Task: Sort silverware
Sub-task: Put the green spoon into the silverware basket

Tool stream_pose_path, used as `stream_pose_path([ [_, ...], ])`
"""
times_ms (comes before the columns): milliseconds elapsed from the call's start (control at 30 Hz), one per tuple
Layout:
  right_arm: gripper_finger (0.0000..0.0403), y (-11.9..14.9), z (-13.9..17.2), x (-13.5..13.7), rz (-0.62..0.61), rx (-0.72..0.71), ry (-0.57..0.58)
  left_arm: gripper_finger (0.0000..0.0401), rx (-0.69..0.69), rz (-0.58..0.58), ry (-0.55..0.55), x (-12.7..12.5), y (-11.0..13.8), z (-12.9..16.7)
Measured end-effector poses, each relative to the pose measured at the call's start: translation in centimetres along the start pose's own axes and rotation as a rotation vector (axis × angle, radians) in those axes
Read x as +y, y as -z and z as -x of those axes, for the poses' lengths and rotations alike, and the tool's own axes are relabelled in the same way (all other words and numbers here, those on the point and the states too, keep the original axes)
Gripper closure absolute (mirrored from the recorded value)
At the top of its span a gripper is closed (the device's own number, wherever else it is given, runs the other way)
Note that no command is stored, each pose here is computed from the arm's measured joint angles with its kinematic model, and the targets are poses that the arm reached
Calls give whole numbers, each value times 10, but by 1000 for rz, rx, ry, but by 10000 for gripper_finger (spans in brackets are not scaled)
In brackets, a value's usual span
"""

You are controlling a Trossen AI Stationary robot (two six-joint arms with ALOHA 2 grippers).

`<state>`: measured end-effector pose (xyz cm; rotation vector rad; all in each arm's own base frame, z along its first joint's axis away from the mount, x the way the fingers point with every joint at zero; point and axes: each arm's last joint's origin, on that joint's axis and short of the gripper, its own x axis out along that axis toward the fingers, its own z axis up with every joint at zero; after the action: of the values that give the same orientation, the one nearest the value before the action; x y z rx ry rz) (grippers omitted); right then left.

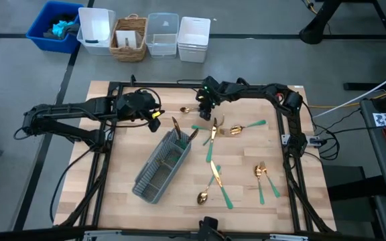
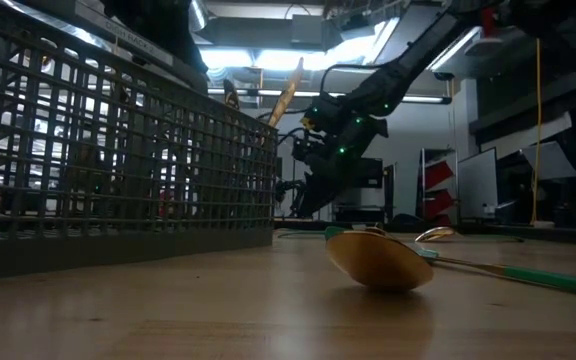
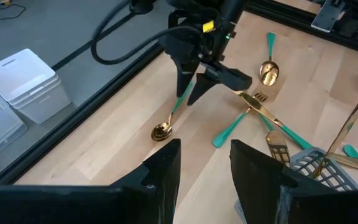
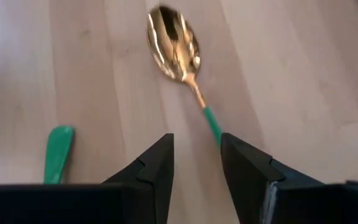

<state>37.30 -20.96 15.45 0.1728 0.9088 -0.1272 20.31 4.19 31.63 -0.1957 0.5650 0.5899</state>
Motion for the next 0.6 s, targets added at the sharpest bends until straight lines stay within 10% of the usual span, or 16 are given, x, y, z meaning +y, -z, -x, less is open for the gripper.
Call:
stream_pose_path([
  [600, 269, 5, 2, -4, -13, 108, 143, 272, 0, 8, 0, 0, 0, 0],
])
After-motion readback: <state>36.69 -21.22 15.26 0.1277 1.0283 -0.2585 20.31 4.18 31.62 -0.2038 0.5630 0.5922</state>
